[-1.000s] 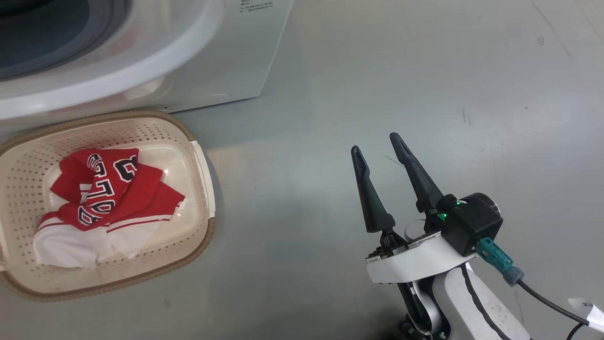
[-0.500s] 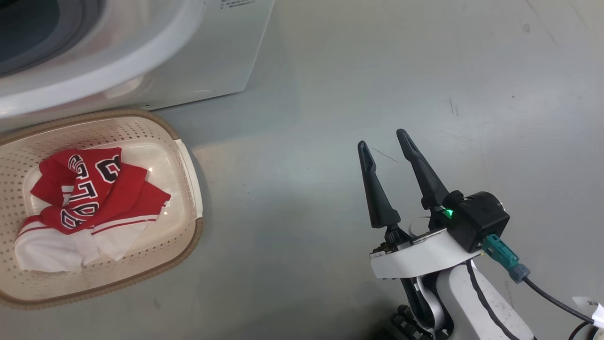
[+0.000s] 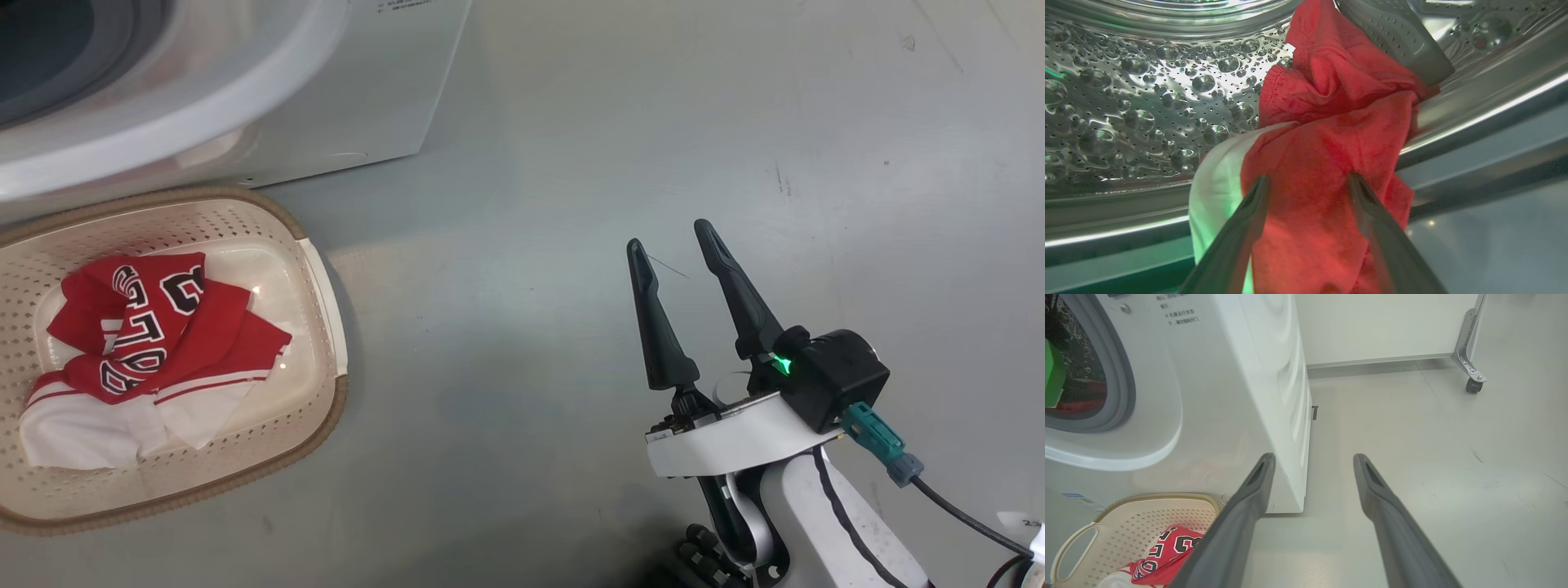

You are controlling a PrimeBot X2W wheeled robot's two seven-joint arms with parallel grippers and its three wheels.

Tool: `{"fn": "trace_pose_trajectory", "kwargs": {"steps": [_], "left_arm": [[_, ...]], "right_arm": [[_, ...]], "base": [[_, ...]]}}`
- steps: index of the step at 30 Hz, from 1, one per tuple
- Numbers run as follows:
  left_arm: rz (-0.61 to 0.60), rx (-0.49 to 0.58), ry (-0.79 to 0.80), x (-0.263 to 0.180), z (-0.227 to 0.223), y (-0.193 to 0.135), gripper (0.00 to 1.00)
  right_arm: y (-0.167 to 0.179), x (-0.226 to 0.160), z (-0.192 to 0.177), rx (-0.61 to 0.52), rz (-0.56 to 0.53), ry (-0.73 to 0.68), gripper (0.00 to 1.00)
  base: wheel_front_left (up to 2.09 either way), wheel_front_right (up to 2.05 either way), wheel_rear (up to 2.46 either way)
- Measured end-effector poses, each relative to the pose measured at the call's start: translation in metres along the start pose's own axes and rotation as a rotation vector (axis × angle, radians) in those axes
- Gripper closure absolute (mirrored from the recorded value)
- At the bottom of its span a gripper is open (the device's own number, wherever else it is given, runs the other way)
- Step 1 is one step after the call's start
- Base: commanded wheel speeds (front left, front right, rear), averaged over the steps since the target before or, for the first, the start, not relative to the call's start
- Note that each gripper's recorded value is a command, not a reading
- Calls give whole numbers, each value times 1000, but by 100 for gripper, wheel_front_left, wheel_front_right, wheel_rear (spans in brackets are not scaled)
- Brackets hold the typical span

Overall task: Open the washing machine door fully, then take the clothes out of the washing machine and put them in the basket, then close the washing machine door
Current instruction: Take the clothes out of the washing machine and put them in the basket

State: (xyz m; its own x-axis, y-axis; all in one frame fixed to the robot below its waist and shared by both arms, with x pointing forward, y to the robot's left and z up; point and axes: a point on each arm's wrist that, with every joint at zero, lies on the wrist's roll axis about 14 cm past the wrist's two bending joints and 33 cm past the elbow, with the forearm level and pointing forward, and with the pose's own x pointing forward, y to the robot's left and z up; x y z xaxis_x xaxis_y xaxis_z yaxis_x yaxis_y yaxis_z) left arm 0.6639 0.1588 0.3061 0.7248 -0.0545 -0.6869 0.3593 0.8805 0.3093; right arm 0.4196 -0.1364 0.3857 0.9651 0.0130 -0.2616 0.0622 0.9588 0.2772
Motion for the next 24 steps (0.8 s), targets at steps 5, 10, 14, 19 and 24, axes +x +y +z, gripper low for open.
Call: {"fn": "trace_pose_trajectory", "kwargs": {"steps": [5,10,14,19,24], "left_arm": [[-11,-39,17,2,-1,-2,100],[-19,-45,23,2,-3,-5,100],[-15,-46,14,1,-2,-3,100],[-15,-49,-45,-6,11,-3,100],[-36,-60,-129,-17,32,-13,100]], "right_arm": [[-2,0,0,-1,-4,-1,0],[-2,1,2,-2,-5,-5,0],[-2,3,4,-4,-4,-13,0],[-4,2,9,-7,-8,-26,0],[-5,2,15,-11,-11,-43,0]], "base": [[0,0,0],[0,0,0],[0,0,0],[0,0,0],[0,0,0]]}}
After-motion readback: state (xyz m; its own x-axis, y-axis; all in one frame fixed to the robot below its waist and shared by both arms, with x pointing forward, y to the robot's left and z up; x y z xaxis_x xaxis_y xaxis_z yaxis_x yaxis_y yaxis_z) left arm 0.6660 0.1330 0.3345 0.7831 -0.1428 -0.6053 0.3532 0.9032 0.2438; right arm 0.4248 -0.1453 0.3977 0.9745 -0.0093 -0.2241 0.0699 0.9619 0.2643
